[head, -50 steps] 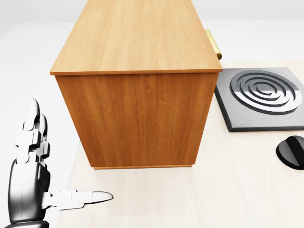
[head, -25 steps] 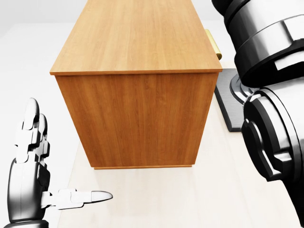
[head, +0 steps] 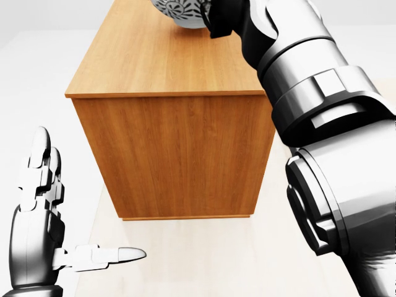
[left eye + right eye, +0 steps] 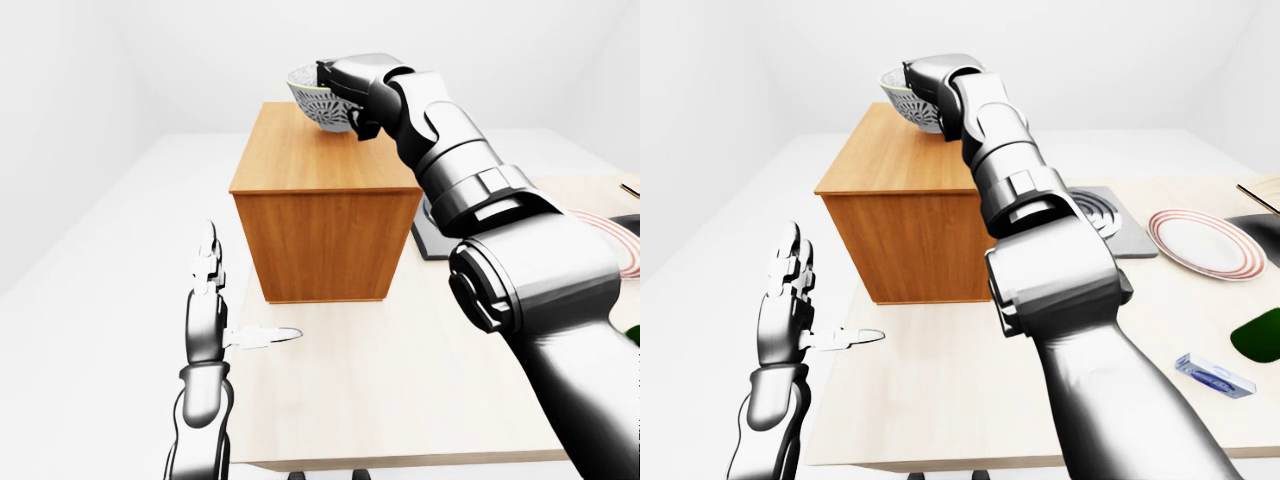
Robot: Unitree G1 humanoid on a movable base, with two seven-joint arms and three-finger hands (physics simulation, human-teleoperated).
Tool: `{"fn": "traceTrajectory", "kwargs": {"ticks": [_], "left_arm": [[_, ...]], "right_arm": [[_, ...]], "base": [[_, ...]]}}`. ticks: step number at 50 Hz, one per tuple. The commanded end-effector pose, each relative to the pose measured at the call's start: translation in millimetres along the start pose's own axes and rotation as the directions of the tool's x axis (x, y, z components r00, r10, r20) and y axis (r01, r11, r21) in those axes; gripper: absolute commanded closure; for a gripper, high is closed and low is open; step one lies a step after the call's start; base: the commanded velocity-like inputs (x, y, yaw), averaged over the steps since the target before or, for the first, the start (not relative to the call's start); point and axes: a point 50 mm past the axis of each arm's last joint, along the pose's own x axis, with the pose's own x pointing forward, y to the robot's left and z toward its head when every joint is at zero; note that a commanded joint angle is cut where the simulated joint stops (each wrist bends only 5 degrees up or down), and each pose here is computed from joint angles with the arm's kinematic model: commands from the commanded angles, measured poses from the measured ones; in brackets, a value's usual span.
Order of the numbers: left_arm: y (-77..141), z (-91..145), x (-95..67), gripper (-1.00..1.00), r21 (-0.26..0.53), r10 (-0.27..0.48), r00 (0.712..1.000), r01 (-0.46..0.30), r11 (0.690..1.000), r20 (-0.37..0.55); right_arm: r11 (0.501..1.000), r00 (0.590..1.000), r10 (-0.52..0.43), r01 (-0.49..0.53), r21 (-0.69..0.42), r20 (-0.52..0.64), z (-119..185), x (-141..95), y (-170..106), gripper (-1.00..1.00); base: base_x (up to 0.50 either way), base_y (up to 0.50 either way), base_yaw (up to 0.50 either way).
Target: Put the bowl on the top of the cabinet.
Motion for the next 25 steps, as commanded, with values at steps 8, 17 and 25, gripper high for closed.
{"fn": "traceTrajectory", "kwargs": {"ticks": [8, 17, 25], "left_arm": [[-0.1, 0.3, -0.7, -1.0, 0.0, -0.003, 1.0, 0.003, 1.0, 0.0], [0.1, 0.3, -1.1, -1.0, 0.0, -0.002, 1.0, 0.002, 1.0, -0.001], [0.2, -1.0, 0.0, -1.0, 0.0, -0.001, 1.0, 0.001, 1.0, -0.004]], "right_arm": [[1.0, 1.0, 0.013, -0.013, 0.019, 0.01, 1.7, 2.9, 18.4, 1.0], [0.999, 1.0, 0.021, -0.021, 0.025, 0.013, 2.4, 3.0, 18.7, 1.0], [0.999, 1.0, 0.028, -0.028, 0.027, 0.011, 1.2, 2.5, 17.0, -1.0]], "base": [[0.0, 0.0, 0.0], [0.0, 0.0, 0.0], [0.0, 0.0, 0.0]]}}
